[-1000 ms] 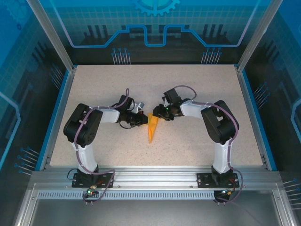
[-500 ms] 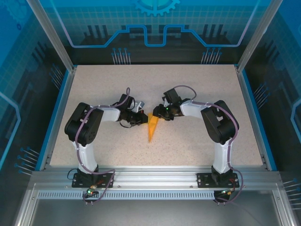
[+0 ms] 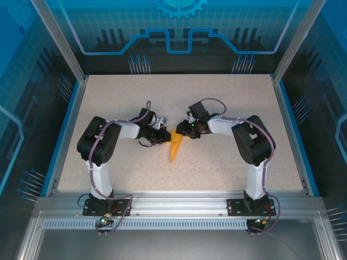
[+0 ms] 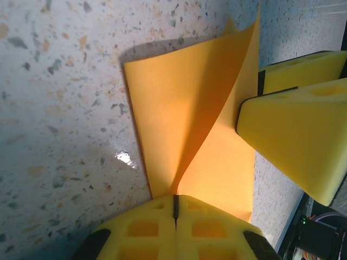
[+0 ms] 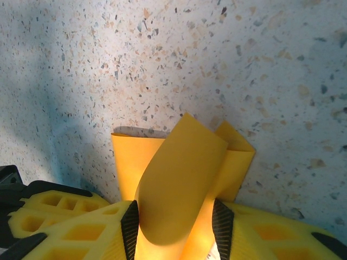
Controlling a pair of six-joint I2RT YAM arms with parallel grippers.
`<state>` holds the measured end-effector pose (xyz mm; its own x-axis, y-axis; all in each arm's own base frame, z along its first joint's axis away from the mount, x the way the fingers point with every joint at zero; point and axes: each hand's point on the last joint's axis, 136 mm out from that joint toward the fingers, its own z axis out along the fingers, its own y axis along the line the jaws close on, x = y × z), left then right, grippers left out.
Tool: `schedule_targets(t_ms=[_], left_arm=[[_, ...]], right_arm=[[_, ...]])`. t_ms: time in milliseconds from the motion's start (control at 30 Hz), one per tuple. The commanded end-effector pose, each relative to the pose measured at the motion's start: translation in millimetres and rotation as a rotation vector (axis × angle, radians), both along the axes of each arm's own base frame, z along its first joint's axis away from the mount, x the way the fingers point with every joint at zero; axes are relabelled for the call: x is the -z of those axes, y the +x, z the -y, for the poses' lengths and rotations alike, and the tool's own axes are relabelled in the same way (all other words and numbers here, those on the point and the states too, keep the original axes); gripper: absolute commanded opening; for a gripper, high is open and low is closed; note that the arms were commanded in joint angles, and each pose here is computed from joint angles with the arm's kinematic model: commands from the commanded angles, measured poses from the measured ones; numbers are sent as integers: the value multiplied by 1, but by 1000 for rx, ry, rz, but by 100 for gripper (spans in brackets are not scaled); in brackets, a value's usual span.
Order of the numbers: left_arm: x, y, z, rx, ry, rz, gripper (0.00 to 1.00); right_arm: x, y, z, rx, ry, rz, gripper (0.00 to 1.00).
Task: Fold a paper plane with a square sheet of paper (fold left side to right side)
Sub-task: Fold the wing for the fifth time at the center of the table.
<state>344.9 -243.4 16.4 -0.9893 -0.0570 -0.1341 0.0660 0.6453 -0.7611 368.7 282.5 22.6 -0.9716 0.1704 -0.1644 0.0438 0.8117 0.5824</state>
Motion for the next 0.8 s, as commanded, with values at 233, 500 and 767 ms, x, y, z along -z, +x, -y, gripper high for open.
schedule_targets(t_ms=[233,500,767], left_arm=[[34,-21,-4,45,105,-48,0],[52,-28,-11,55,220,-80,0],[58,-29,-16,51,280,-92,0]], right_arm=[[6,-5,-4,-37,12,6,45],[-7,-3,-1,-25,25,48,45],[-20,-4,5,-10,42,89,46]])
